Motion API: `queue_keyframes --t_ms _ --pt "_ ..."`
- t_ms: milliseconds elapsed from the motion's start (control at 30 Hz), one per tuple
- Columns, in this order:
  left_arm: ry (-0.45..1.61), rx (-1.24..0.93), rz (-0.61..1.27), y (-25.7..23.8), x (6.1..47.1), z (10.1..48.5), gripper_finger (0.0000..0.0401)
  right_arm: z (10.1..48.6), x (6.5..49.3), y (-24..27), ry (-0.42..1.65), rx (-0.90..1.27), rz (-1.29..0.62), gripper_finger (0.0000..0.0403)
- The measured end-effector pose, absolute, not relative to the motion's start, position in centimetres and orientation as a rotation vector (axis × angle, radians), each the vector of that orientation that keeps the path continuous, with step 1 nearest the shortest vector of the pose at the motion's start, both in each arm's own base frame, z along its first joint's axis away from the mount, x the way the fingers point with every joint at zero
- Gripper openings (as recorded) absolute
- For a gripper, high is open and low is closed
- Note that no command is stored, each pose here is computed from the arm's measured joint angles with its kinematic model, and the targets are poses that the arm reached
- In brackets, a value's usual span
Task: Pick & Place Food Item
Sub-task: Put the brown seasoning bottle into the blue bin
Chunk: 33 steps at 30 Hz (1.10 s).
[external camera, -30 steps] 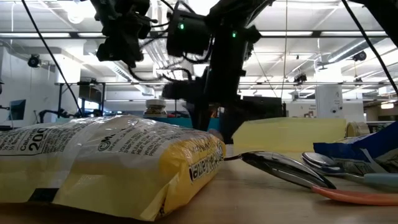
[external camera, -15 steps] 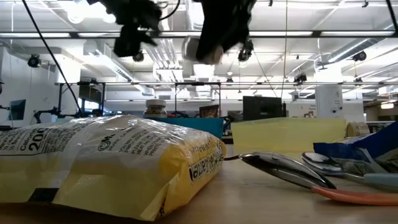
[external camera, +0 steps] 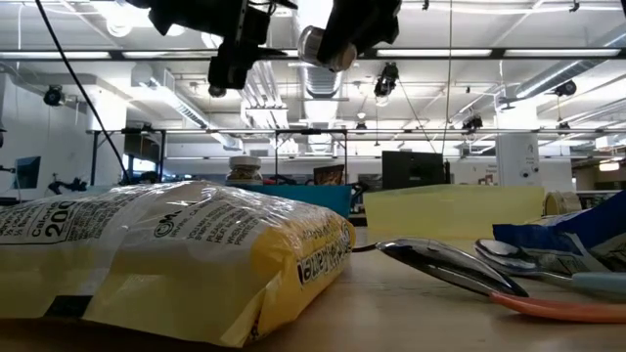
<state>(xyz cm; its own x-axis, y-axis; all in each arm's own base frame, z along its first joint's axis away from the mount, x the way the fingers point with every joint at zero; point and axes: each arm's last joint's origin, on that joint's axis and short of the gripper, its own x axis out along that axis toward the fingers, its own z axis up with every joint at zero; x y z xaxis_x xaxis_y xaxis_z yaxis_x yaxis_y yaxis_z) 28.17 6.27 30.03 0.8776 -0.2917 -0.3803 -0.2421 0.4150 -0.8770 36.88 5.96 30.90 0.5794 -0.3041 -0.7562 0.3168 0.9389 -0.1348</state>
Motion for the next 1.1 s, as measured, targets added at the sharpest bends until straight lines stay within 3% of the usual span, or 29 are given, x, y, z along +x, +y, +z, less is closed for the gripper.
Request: queue_keyframes --t_ms 300,1100 --pt "0.507 -1.193 -0.069 5.2 30.0 29.5 0.0347 31.3 37.1 5.0 0.857 -0.01 -0.361 0.0184" --pt "0.513 -1.193 -0.038 5.1 30.6 28.7 0.0351 32.8 36.2 5.5 0.852 -0.011 -0.339 0.0184"
